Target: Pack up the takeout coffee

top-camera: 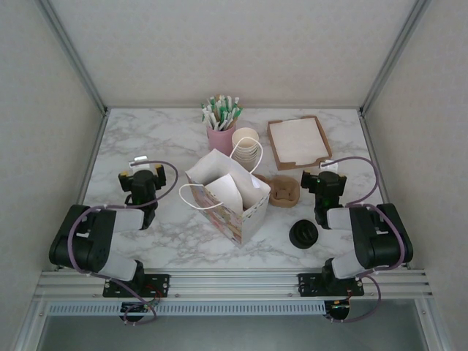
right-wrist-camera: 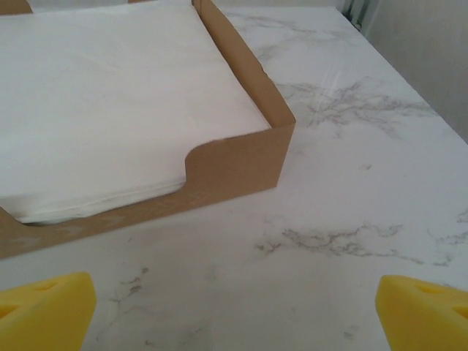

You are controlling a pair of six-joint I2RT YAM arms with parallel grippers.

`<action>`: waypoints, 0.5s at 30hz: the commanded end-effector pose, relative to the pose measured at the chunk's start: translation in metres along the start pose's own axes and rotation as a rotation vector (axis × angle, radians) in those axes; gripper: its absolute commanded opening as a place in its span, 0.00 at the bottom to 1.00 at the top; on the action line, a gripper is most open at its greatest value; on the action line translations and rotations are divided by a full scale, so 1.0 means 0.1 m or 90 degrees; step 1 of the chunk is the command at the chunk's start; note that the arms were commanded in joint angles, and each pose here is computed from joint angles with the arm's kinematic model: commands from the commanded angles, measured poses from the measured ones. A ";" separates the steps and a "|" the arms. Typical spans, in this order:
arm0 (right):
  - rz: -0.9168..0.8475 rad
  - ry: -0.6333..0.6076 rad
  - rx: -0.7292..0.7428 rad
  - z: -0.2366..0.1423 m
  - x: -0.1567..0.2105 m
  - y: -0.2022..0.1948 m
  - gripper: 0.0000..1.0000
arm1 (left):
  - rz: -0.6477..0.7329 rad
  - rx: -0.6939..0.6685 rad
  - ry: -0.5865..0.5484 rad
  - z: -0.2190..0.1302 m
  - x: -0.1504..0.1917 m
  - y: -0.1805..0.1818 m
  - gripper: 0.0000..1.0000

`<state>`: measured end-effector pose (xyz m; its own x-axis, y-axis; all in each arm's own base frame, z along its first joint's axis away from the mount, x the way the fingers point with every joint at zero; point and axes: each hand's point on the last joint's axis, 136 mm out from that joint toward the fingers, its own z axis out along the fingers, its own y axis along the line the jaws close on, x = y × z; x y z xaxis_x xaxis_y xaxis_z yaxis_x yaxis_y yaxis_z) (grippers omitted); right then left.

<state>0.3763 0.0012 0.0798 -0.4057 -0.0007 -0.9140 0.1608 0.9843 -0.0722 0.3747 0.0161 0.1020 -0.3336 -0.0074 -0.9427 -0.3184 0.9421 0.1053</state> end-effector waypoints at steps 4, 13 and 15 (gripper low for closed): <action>-0.003 -0.047 -0.030 0.06 -0.13 0.09 0.99 | -0.042 0.050 -0.028 0.04 -0.09 -0.03 1.00; 0.007 -0.030 -0.031 0.09 -0.11 0.06 0.99 | -0.070 0.037 0.000 0.18 0.01 0.06 1.00; 0.007 -0.030 -0.030 0.09 -0.11 0.06 0.99 | -0.070 0.037 0.002 0.18 0.01 0.06 1.00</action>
<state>0.3819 0.0057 0.0757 -0.3970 -0.0047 -0.9178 0.1234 0.9906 -0.0584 0.3830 0.0291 0.0901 -0.3248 -0.0852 -0.9419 -0.3068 0.9516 0.0197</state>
